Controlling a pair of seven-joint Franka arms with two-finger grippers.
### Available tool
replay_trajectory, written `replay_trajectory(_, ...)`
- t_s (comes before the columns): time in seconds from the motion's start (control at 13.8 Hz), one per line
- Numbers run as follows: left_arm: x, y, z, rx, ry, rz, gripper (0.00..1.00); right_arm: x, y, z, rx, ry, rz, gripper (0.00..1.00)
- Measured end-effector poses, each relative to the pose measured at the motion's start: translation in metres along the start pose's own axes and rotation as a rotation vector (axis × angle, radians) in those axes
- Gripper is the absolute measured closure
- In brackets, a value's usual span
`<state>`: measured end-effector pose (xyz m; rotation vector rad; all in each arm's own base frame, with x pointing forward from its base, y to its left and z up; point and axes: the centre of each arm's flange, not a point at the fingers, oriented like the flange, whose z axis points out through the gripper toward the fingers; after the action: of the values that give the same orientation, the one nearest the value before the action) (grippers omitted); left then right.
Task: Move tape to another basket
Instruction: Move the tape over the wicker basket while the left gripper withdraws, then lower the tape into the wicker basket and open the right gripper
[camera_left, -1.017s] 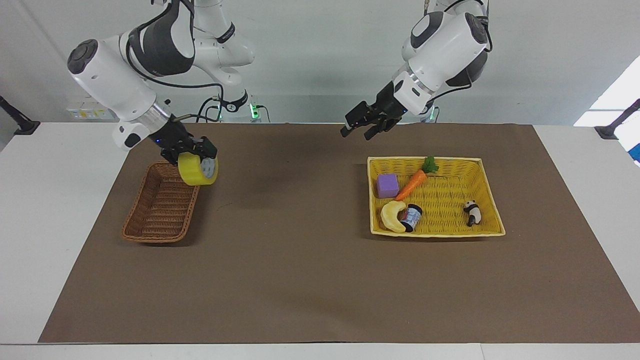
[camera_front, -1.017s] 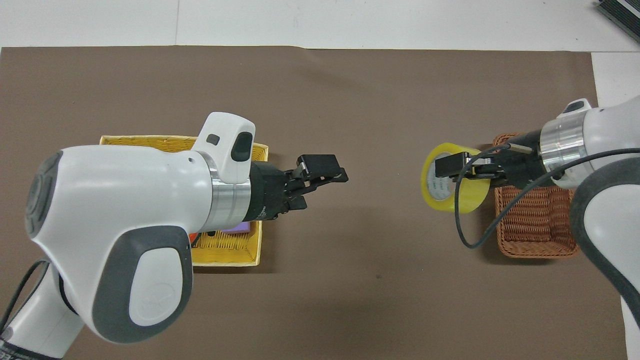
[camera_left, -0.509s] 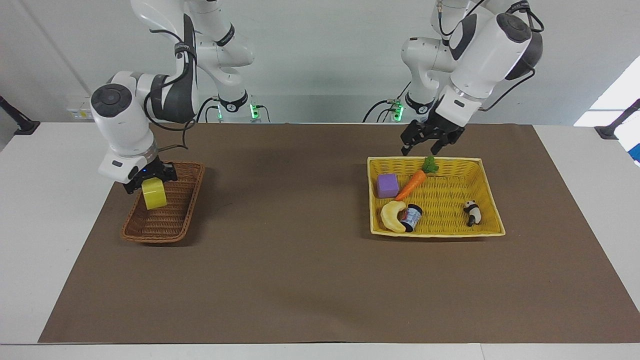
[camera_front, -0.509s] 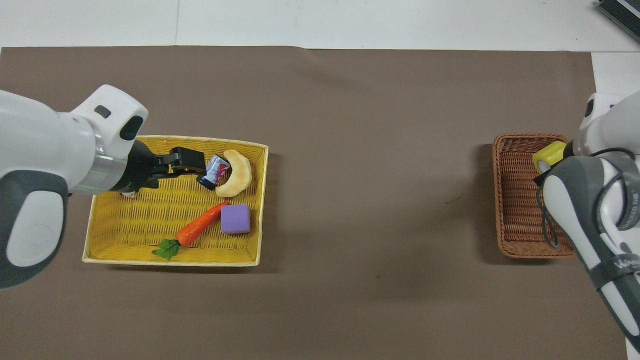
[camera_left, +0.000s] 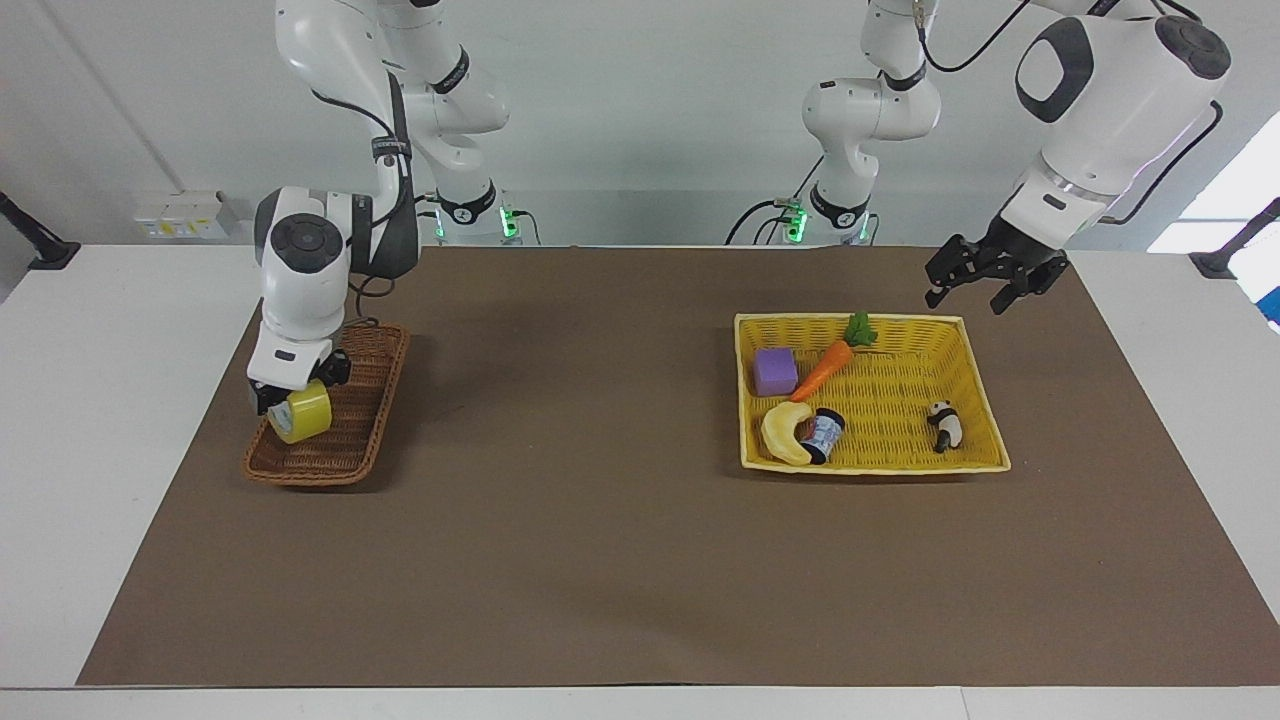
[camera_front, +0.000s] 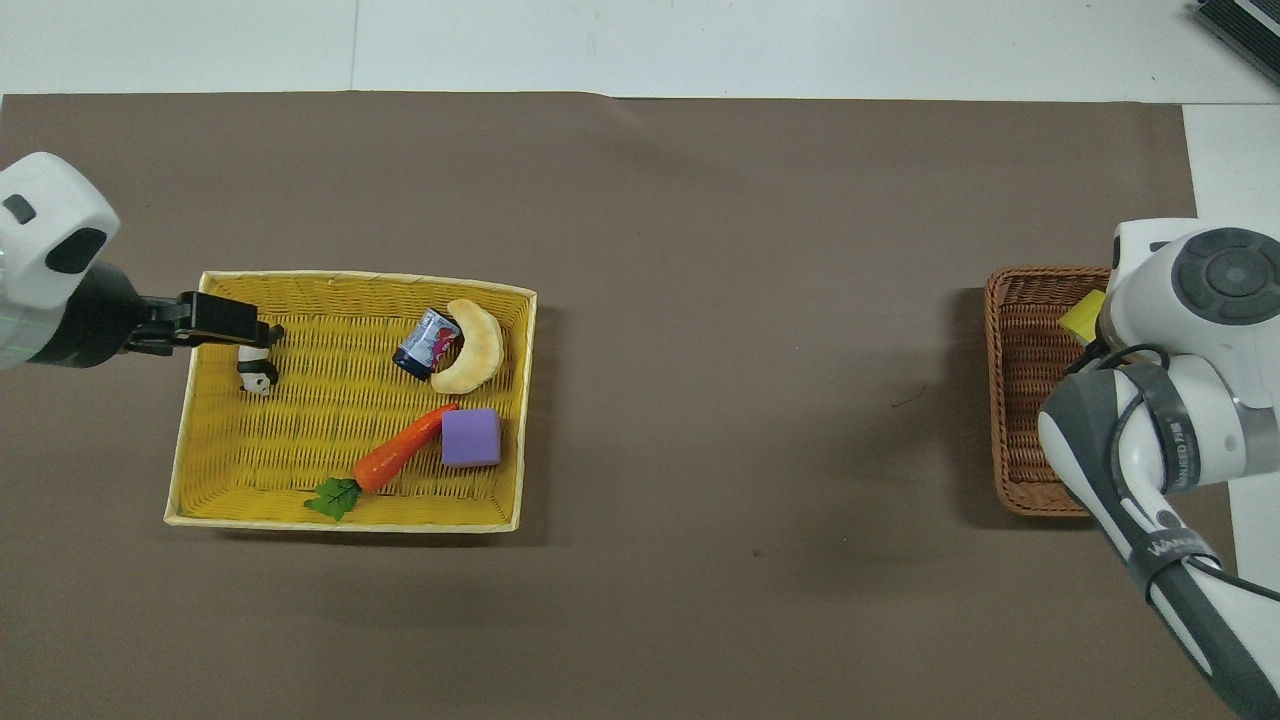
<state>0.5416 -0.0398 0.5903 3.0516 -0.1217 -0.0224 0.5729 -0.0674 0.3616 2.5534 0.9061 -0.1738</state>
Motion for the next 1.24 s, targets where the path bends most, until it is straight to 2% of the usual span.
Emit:
replay_trajectory(0.15, 0.001, 0.003, -0.023, 0.04, -0.028, 0.02, 0.0, 0.001, -0.012, 0.01, 0.001, -0.012, 0.022, 1.0)
replay_trajectory(0.36, 0.007, 0.004, -0.035, 0.047, -0.016, 0.029, 0.0, 0.0, -0.025, 0.023, 0.01, 0.004, 0.027, 1.0)
replay_trajectory(0.44, 0.007, 0.004, -0.034, 0.047, -0.017, 0.029, 0.0, -0.001, -0.028, 0.026, 0.012, 0.008, 0.03, 0.94)
replay_trajectory(0.87, -0.006, 0.005, -0.068, 0.048, 0.039, 0.029, 0.0, -0.005, -0.032, 0.021, 0.018, 0.016, 0.069, 0.27)
replay_trajectory(1.02, -0.01, 0.005, -0.072, 0.047, 0.043, 0.029, 0.0, -0.008, -0.032, 0.015, 0.076, 0.035, 0.129, 0.04)
replay_trajectory(1.09, -0.009, 0.005, -0.071, 0.047, 0.042, 0.029, 0.0, -0.01, -0.033, 0.01, 0.117, 0.042, 0.165, 0.0)
replay_trajectory(1.24, -0.009, 0.005, -0.071, 0.047, 0.041, 0.029, 0.0, -0.013, -0.034, -0.01, 0.205, 0.078, 0.245, 0.0)
